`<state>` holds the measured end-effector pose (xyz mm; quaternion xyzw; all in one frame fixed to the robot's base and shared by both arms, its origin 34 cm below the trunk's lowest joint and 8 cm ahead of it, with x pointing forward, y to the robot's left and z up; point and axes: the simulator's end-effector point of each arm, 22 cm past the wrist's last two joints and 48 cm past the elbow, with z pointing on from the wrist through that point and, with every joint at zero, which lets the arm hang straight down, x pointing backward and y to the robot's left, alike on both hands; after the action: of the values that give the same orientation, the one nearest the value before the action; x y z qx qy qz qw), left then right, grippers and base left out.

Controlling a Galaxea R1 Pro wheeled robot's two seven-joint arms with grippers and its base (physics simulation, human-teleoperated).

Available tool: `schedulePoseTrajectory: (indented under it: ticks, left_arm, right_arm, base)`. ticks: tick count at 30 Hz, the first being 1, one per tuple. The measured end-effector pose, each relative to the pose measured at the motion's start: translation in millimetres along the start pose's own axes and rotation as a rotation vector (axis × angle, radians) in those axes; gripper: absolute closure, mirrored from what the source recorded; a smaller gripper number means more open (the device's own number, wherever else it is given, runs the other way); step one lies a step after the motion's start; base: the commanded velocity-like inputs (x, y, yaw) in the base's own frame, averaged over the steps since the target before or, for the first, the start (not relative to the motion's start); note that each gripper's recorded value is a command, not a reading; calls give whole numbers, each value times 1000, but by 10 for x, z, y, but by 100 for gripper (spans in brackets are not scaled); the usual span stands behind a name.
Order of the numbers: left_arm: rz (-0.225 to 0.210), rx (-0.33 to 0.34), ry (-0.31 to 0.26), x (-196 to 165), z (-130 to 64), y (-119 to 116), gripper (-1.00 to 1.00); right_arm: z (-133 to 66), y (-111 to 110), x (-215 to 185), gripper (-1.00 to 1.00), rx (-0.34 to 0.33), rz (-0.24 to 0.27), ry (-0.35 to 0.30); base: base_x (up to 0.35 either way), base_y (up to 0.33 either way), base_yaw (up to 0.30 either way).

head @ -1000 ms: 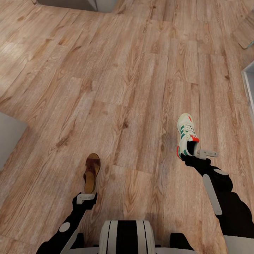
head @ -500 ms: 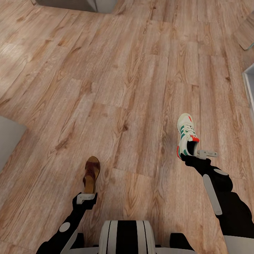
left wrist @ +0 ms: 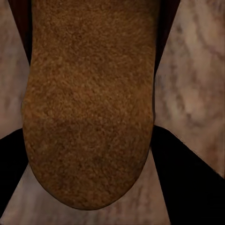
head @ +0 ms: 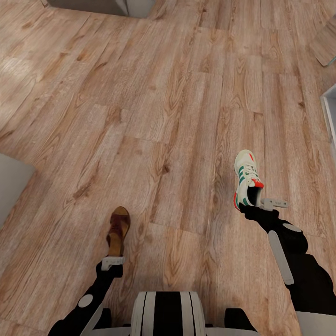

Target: Pick up the two gym shoes and the two sandals from the corridor floor and place them onto the hallstand (shoe rack) in the corridor, making sure they are on the rack and not on the floor. Arrange them so the two gym shoes are next to each other and the two sandals are next to each other.

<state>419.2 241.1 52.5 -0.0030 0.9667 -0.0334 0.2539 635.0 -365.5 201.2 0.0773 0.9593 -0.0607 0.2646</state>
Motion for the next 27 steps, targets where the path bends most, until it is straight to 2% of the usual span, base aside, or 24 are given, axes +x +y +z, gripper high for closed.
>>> schedulePoseTrajectory:
  ticks: [22, 24, 27]
  left_arm:
    - [-8, -3, 3, 23, -14, 2, 100]
    - [-10, 1, -16, -65, -2, -18, 100]
    - [-13, 17, -93, -441, 11, -95, 100]
  right_arm:
    - [-2, -6, -5, 100, 2, 0, -1]
    - [-2, -6, -5, 100, 2, 0, -1]
    - [-45, -6, -73, 100, 1, 1, -13]
  base:
    - [0, 0, 0]
    - [0, 0, 0]
    - [0, 0, 0]
